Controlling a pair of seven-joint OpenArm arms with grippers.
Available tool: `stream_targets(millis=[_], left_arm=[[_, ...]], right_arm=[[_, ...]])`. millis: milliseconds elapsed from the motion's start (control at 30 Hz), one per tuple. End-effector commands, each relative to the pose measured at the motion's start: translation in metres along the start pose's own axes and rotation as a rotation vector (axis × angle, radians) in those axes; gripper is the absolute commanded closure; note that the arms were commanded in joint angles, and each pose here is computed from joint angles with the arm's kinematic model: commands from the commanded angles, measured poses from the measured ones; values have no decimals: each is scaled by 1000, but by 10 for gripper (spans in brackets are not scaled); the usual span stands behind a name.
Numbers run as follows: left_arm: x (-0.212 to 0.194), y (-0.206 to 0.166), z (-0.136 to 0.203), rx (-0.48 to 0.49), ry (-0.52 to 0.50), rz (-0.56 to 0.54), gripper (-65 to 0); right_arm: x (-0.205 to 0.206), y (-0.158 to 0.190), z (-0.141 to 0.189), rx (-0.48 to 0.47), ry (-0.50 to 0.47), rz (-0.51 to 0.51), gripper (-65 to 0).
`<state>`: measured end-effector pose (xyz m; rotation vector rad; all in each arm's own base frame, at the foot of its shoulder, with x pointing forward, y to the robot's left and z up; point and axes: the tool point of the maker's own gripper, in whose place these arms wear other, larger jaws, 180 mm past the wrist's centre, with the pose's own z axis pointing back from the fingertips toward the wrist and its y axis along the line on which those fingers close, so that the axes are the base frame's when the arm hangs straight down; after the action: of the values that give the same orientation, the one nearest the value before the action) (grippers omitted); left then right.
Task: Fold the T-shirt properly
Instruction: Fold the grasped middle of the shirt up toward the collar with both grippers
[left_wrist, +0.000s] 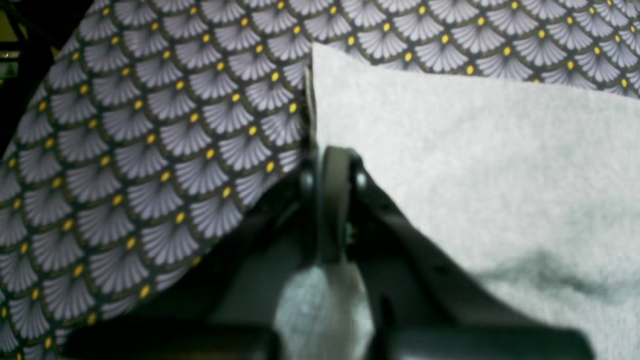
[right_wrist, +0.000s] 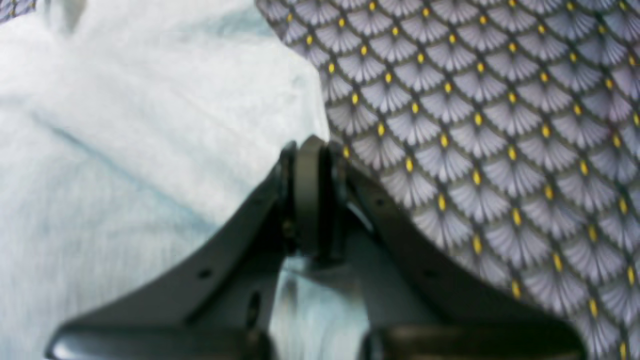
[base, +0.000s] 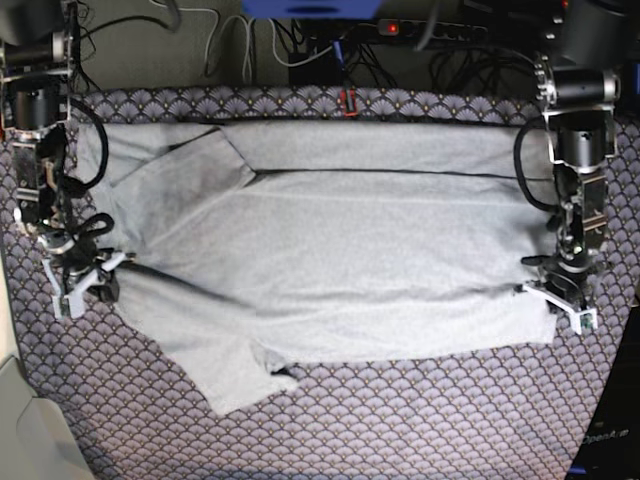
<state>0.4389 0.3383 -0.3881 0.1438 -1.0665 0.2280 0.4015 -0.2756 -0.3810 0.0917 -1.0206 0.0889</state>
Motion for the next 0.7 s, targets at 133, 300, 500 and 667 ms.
stream_targets(millis=[133, 300, 500, 667], left_arm=[[16, 32, 7, 63, -63, 50, -5], [3, 41, 20, 75, -61, 40, -5], [11, 44, 36, 73, -53, 24, -5], [15, 59, 52, 103, -44, 45, -5]], right_arm=[[36, -12, 28, -24, -101, 35, 0], [31, -10, 50, -30, -112, 50, 0], [10, 0, 63, -13, -83, 63, 0], [5, -1, 76, -21, -85, 70, 0]])
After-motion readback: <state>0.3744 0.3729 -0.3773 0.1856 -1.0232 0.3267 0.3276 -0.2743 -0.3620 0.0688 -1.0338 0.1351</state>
